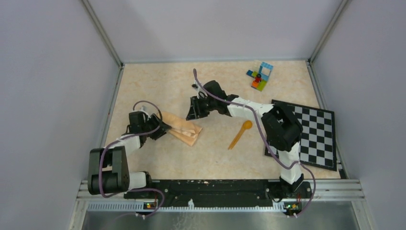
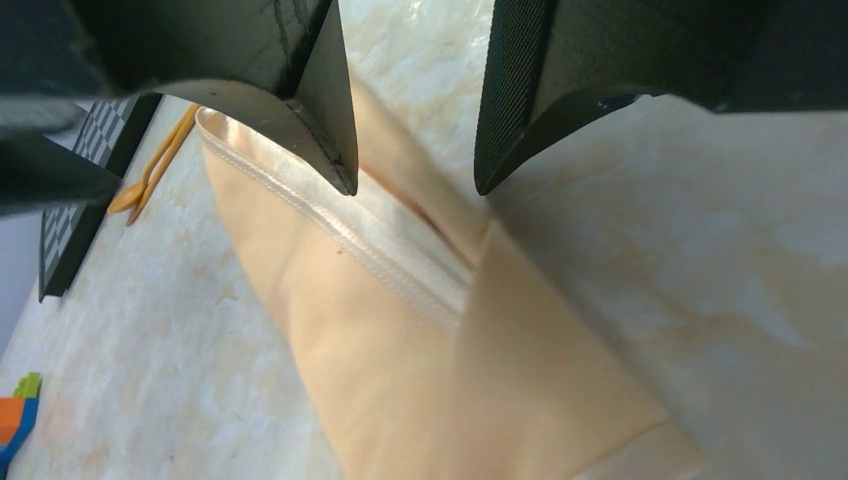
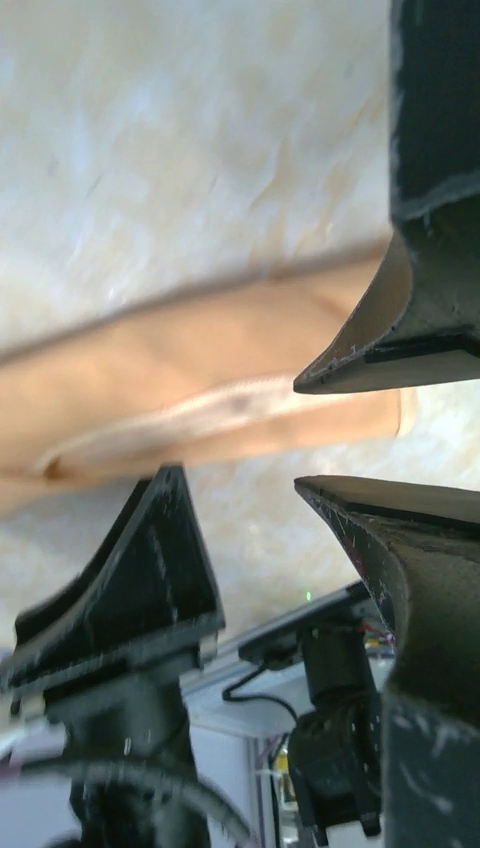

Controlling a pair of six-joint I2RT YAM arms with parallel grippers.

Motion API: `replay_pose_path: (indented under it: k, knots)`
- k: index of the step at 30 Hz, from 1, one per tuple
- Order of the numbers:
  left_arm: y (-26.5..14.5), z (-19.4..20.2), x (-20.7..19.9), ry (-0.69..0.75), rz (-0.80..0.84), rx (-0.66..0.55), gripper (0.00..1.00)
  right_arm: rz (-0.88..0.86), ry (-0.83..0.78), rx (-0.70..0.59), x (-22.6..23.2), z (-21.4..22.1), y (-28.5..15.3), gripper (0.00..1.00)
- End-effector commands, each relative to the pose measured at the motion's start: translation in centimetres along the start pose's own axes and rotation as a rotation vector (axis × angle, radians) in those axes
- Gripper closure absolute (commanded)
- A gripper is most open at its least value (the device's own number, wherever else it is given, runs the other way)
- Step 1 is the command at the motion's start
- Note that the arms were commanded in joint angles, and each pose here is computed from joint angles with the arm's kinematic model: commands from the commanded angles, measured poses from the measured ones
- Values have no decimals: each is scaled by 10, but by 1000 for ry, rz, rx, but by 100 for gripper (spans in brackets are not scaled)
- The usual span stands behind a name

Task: Fold the napkin into a case and place the utensils inside
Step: Smooth out the smaller rectangle-folded napkin at the center of the board.

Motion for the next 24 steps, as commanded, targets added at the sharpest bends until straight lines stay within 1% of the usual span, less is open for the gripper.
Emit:
replay_pose_path:
  k: [1,4,7,10,13,15,17,18,19,21,24]
  knots:
    - [18,0,-12,56,37,38,50,35,12,-6,-34,17,-6,68]
    - [32,4,-26,112,56,70,54,11,58,-1,-38,32,1,78]
    - [46,6,-37,148,68,103,55,4,68,-9,-30,45,4,81]
    - [50,10,-41,163,81,115,55,11,60,-11,-14,54,4,82]
    - [41,10,-40,193,52,96,49,107,79,-18,-15,57,-9,82]
    - [30,11,-37,218,13,89,45,182,42,0,-16,56,-20,77]
    - [17,14,-37,225,4,71,43,217,-40,30,-14,55,-31,72]
    - [11,17,-36,213,7,63,43,230,-79,42,-11,54,-35,69]
    - [4,25,-32,184,-9,82,44,241,-133,50,-5,53,-39,67]
    - [-5,36,-31,131,29,106,45,276,-236,40,9,50,-45,62]
    - [-8,47,-37,78,165,153,45,281,-351,19,30,52,-38,54]
Point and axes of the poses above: each gripper's point midway between its finger pads, its own y axis out along the fingers, its own x axis along the line the jaws close on, z = x × y, the point moved 9 cm from there along -y, back along the fingers, and after that the axes turned 2 degrees about y, right-handed, at the moved point
